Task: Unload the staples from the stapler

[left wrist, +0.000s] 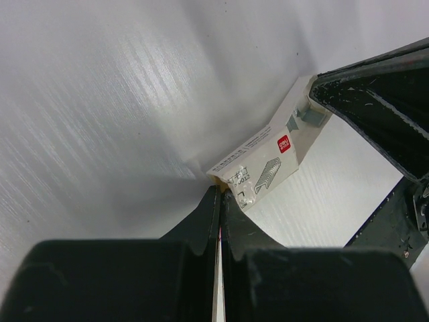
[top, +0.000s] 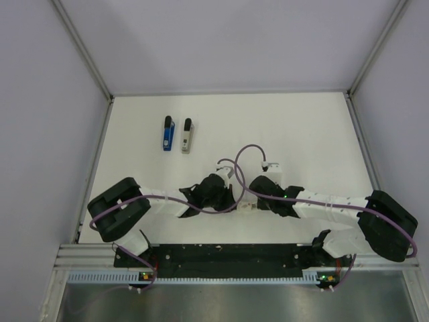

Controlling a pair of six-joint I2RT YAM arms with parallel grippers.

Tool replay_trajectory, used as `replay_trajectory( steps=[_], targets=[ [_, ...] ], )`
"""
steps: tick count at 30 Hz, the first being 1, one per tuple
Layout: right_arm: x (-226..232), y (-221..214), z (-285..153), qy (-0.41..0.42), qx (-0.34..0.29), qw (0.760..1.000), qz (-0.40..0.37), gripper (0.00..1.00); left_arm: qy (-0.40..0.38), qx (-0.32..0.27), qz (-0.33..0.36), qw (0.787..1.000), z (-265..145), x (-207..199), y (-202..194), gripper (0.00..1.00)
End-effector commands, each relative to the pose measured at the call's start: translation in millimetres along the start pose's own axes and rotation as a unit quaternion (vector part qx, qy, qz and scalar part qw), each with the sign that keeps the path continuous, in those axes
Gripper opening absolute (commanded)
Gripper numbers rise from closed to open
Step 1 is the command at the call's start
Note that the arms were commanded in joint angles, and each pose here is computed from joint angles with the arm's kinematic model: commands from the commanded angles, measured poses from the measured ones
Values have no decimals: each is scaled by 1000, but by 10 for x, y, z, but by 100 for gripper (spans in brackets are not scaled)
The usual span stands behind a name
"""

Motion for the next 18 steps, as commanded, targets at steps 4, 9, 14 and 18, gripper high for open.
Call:
replay_trajectory(
  steps=[4, 9, 14, 18],
  targets=[
    [172, 6, -58, 26, -9, 999, 26, 0, -2, -2, -4, 1000, -26, -12, -62, 0],
    [154, -16, -72, 25, -12, 999, 42, 0, 2, -8, -7, 1000, -59, 24, -77, 0],
    [116, -31, -86, 21, -15, 998, 52, 0, 5, -15, -9, 1000, -96, 41, -72, 0],
    [106, -42, -89, 21, -14, 998, 59, 0, 5, -17, -11, 1000, -118, 48, -80, 0]
  ],
)
Point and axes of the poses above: each gripper's point midway between its finger pads, its own z axis out along the fingers, its own x axis along the line the jaws close on, y = z × x, the point moved 3 cm from there along -z, back along the fingers, and after that the axes turned 10 degrees about -z, right-handed, at the moved point
